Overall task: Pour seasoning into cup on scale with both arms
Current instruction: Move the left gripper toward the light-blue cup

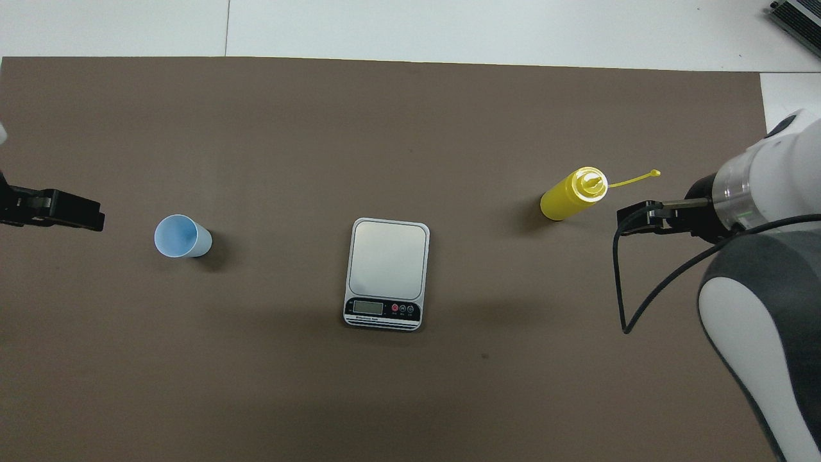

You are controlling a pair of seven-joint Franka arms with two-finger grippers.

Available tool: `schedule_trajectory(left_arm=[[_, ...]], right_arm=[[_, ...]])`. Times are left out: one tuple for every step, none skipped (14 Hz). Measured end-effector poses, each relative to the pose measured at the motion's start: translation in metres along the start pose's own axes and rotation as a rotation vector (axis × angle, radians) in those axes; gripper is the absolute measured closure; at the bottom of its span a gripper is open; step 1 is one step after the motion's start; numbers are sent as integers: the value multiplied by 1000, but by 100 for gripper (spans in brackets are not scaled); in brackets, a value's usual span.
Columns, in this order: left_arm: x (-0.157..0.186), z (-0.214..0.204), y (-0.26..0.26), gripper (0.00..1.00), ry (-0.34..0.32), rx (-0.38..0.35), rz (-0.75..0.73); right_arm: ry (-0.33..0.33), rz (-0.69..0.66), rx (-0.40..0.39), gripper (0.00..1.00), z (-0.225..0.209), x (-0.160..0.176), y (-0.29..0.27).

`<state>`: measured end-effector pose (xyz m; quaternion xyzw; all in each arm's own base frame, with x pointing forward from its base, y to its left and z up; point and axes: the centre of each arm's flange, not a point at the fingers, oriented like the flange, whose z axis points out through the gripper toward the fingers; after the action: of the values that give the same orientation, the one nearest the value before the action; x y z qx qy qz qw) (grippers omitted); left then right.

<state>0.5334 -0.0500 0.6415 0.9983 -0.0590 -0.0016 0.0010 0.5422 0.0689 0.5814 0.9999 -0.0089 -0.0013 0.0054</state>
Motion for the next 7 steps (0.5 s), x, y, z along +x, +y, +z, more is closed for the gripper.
schedule_trajectory(left_arm=[[0, 0, 0, 0, 1, 0, 0], [0, 0, 0, 0, 0, 0, 0], [0, 1, 1, 0, -1, 0, 1], [0, 1, 1, 0, -2, 0, 2], [0, 2, 2, 0, -1, 0, 3], [1, 3, 2, 0, 8, 0, 3], [4, 6, 2, 0, 30, 1, 3]], right_arm=[[0, 0, 0, 0, 0, 0, 0], [0, 0, 0, 0, 0, 0, 0], [0, 0, 0, 0, 0, 0, 0], [0, 0, 0, 0, 0, 0, 0], [0, 0, 0, 0, 0, 0, 0], [0, 0, 0, 0, 0, 0, 0], [0, 0, 0, 0, 0, 0, 0]])
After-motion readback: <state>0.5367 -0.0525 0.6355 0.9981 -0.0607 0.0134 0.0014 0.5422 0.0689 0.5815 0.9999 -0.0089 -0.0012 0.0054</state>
